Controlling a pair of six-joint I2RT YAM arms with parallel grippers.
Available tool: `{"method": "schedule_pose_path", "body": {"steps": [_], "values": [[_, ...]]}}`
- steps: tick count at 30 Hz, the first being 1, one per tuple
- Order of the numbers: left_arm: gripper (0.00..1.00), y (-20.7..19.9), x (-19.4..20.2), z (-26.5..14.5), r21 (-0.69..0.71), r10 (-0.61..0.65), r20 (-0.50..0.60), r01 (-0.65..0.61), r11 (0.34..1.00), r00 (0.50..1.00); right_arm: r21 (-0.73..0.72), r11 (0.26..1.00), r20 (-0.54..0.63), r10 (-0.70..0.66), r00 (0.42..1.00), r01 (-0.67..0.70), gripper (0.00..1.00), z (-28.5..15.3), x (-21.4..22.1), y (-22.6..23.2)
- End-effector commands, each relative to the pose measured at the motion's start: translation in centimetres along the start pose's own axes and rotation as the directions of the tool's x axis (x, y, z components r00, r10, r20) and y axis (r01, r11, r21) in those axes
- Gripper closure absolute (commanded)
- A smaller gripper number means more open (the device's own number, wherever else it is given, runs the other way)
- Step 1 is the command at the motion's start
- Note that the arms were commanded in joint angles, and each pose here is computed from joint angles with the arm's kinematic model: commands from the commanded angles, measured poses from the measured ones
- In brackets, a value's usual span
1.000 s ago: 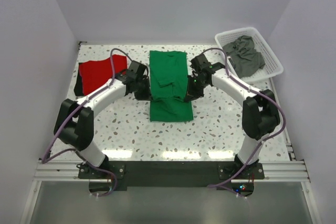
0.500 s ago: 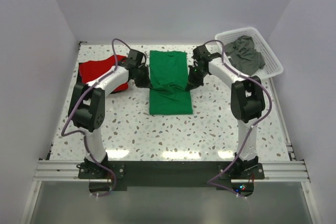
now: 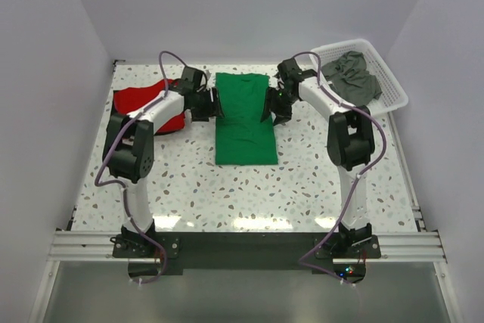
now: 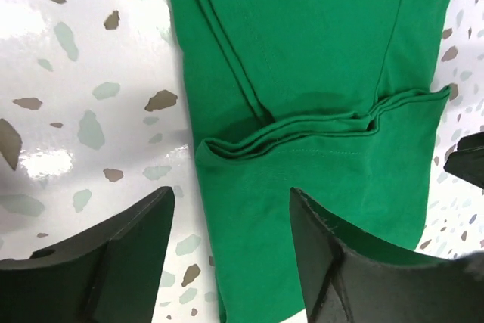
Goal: Fold and stack the t-shirts
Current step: Fold the tshirt
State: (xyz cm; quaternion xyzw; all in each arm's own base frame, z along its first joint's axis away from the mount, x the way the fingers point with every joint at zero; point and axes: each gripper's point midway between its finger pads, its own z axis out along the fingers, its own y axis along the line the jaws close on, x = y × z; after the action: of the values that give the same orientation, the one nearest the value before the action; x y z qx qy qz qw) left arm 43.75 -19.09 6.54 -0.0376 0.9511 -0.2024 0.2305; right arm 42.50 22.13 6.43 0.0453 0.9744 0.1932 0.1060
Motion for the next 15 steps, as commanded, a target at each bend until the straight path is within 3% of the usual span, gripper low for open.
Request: {"method": "schedule_pose_path", "body": {"steps": [1,7,15], "values": [[0.32,-1.7,-4.1,-3.3,0.035,0.025,0.159,-0.031,0.999,0.987,-0.034,0.999,0.075,-0.028,0.997,0.031,0.45,-3.1,-1.9,1.3],[0.32,-1.2,-1.5,-3.6,0.055,0.021,0.113,-0.028,0.998,0.993,-0.046,0.998,0.073,-0.035,0.997,0.039,0.44,-4.0,-0.6,1.1],[0.34,0.1,2.6,-4.0,0.045,0.006,0.046,-0.008,0.999,0.999,-0.07,0.998,-0.012,0.0,1.0,-0.001,0.49,-3.2,4.9,-0.7]]}}
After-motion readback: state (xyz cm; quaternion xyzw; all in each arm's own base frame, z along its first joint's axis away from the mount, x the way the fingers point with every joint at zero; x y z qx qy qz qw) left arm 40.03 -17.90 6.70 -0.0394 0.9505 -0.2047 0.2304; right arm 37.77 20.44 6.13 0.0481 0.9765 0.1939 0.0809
